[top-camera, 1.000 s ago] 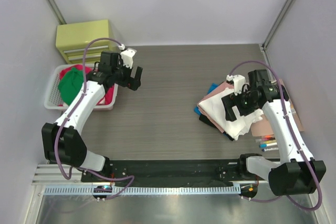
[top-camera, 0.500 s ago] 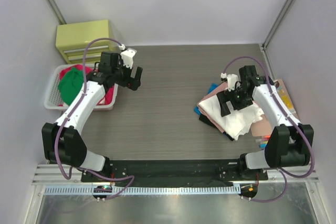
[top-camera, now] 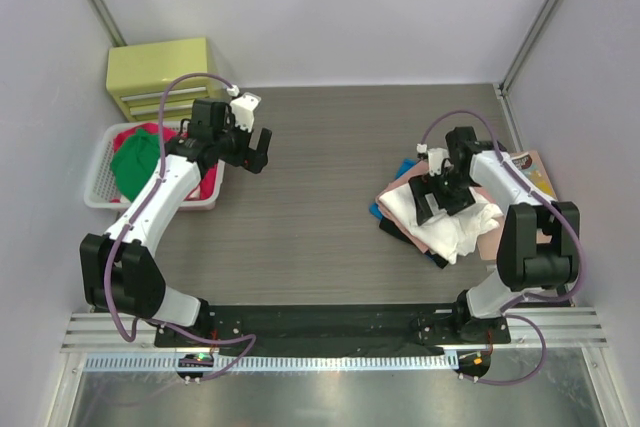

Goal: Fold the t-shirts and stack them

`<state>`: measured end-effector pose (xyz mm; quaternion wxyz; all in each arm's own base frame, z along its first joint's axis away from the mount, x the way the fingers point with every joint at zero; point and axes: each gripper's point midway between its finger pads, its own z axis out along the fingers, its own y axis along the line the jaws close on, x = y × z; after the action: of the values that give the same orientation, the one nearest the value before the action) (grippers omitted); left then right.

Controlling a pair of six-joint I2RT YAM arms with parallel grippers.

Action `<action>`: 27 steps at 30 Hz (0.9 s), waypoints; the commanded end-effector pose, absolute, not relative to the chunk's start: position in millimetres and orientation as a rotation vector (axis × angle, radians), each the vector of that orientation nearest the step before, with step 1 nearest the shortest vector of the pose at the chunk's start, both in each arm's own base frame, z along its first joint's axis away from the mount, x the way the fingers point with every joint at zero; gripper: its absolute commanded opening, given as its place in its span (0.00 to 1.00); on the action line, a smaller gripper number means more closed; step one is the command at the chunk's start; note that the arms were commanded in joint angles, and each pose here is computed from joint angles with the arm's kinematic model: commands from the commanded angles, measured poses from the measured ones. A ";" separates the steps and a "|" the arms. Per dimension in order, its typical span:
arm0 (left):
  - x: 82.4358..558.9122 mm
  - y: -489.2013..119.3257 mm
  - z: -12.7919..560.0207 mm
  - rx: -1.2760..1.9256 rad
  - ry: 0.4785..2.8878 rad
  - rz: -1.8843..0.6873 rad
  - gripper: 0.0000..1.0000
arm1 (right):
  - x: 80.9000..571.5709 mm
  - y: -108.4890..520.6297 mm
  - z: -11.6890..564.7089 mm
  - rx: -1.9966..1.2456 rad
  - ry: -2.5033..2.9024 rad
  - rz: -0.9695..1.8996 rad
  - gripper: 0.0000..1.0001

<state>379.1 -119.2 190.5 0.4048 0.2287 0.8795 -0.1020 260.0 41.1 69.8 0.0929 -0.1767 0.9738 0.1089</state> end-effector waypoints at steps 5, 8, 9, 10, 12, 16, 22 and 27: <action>379.7 -119.5 212.3 0.581 2.138 -0.251 1.00 | 284.1 40.6 33.7 -0.437 3.007 0.295 1.00; 378.3 -117.9 213.1 0.582 2.134 -0.241 1.00 | 304.4 48.2 28.2 -0.421 3.013 0.338 1.00; 377.6 -117.4 213.5 0.585 2.132 -0.238 1.00 | 310.1 50.9 28.3 -0.415 3.013 0.353 1.00; 376.8 -116.4 214.4 0.587 2.128 -0.231 1.00 | 313.6 51.9 25.7 -0.412 3.024 0.363 1.00; 376.0 -114.7 214.7 0.586 2.127 -0.221 1.00 | 330.1 55.1 21.6 -0.414 3.021 0.362 1.00; 374.7 -110.8 217.7 0.585 2.117 -0.195 1.00 | 347.3 57.0 15.9 -0.419 3.012 0.342 1.00; 374.9 -110.6 214.2 0.593 2.124 -0.192 1.00 | 355.2 61.1 48.7 -0.416 2.807 0.293 1.00; 381.9 -116.2 209.0 0.587 2.146 -0.223 1.00 | 339.7 58.5 84.4 -0.429 2.698 0.242 1.00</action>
<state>369.9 -111.5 198.8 0.4192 0.2358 0.8726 -0.0851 282.8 45.3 61.6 0.0349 -0.1262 0.9877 0.0855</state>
